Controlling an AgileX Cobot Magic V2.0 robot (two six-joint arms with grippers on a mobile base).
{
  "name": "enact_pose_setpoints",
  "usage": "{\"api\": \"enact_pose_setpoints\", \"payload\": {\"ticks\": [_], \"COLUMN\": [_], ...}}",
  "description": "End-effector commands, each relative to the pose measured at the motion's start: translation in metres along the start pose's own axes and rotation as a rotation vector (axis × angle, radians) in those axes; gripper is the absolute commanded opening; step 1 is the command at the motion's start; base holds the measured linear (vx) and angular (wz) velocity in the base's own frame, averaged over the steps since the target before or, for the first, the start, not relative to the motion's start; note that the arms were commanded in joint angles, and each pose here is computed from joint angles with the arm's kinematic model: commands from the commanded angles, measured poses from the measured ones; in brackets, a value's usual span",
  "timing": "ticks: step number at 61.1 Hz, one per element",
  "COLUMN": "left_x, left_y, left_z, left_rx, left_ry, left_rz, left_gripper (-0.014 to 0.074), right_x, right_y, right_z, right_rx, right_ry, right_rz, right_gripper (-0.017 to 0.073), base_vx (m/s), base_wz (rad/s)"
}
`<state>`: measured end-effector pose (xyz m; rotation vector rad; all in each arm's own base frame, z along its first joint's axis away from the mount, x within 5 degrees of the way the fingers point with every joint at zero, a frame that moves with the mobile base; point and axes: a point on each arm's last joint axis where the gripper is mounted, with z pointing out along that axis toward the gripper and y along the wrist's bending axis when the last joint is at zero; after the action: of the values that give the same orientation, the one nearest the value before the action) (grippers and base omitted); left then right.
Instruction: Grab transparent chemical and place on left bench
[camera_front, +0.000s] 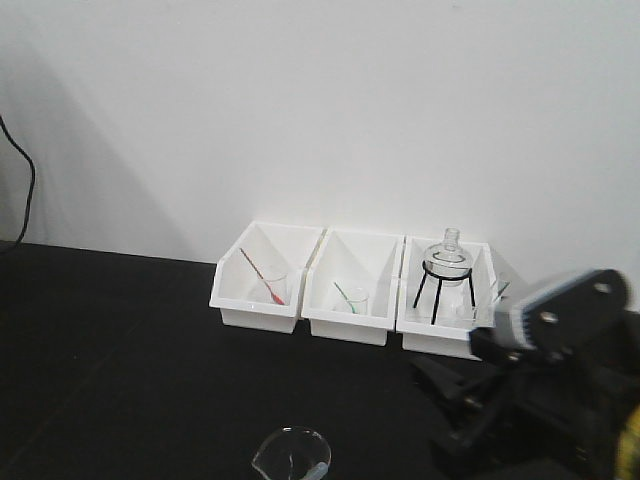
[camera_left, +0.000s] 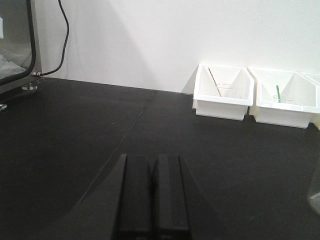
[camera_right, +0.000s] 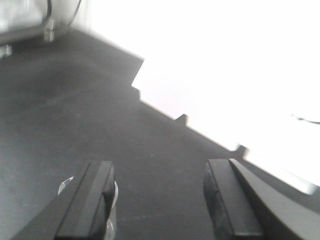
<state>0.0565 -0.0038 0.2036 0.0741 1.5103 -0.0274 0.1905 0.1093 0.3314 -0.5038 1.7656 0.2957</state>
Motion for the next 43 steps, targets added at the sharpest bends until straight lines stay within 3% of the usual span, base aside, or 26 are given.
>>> {"api": "enact_pose_setpoints", "payload": {"ticks": [1,17,43], "left_x": [-0.003,-0.003,-0.003], "left_y": [0.000,0.000,0.000], "left_z": [-0.001,-0.001,-0.001], "left_rx": [-0.002,-0.002,-0.002], "left_ry": [-0.081,-0.081,-0.081], "left_rz": [-0.009,-0.009,-0.009], "left_gripper": [-0.0003,-0.0003,-0.0003], "right_x": [-0.005,0.028,0.045], "right_y": [-0.004,-0.016,-0.014], "right_z": [-0.047,-0.120,-0.119], "right_rx": [0.020,0.126,0.124], "right_ry": [-0.118,-0.218,-0.187], "right_rz": [0.017,0.041,0.042], "right_gripper": [0.0457,0.0457,0.0457], "base_vx": [0.00,0.00,0.00], "base_wz": [0.00,0.00,0.00]}}
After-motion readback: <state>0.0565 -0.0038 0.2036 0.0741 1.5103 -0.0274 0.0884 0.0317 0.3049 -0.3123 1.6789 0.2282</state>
